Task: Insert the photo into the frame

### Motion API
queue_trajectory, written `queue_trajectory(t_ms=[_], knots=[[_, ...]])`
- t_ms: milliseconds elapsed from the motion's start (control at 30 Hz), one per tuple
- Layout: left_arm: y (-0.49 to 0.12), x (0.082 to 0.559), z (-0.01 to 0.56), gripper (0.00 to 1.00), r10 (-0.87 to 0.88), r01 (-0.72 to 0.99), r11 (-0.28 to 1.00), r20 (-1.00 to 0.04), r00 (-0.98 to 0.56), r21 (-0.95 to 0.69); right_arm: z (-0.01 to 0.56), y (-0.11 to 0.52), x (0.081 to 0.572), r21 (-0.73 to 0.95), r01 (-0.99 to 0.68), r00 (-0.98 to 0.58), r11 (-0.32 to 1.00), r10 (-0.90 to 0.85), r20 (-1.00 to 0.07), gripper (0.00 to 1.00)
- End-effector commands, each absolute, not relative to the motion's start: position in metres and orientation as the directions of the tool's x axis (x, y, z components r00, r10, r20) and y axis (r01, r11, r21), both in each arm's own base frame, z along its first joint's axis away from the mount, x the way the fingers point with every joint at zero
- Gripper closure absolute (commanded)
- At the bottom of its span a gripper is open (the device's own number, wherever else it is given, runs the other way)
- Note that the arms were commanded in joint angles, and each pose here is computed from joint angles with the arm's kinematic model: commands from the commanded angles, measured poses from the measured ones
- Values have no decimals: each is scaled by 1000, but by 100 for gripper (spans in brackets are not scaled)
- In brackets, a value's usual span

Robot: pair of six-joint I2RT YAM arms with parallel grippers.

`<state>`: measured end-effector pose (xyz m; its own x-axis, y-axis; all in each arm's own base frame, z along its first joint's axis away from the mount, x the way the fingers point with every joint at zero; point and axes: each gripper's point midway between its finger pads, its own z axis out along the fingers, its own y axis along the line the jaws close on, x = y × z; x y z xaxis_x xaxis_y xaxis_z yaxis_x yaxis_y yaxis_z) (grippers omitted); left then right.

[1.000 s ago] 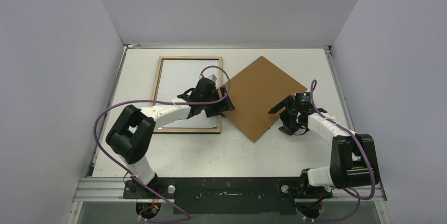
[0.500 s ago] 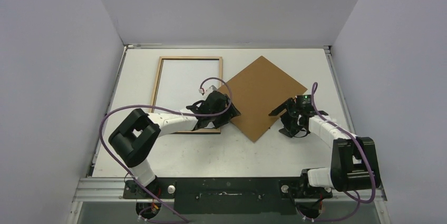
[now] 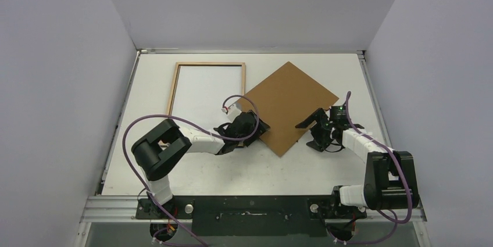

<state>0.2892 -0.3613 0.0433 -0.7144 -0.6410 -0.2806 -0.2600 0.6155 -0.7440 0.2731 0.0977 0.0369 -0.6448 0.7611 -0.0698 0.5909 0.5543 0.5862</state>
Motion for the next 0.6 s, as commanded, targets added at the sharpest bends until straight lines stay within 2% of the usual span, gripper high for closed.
queue_trajectory(t_ms=[0,67,367,500,567], knots=[[-363,288,32,38,-697,-278,588,-300,-652,-760,34,94,264,580,574,-675,578,735,-65,13],[-363,285,28,44,-710,-290,577,-294,-640,-764,36,93,263,579,569,-680,584,730,-67,13],[-357,279,10,47,-784,-293,478,-252,-567,-828,31,93,254,568,561,-697,602,713,-68,13],[-362,275,2,58,-782,-295,454,-218,-584,-841,26,94,250,561,570,-698,600,714,-53,14],[-374,269,3,60,-763,-297,461,-202,-615,-836,25,94,249,559,574,-699,599,714,-48,14]])
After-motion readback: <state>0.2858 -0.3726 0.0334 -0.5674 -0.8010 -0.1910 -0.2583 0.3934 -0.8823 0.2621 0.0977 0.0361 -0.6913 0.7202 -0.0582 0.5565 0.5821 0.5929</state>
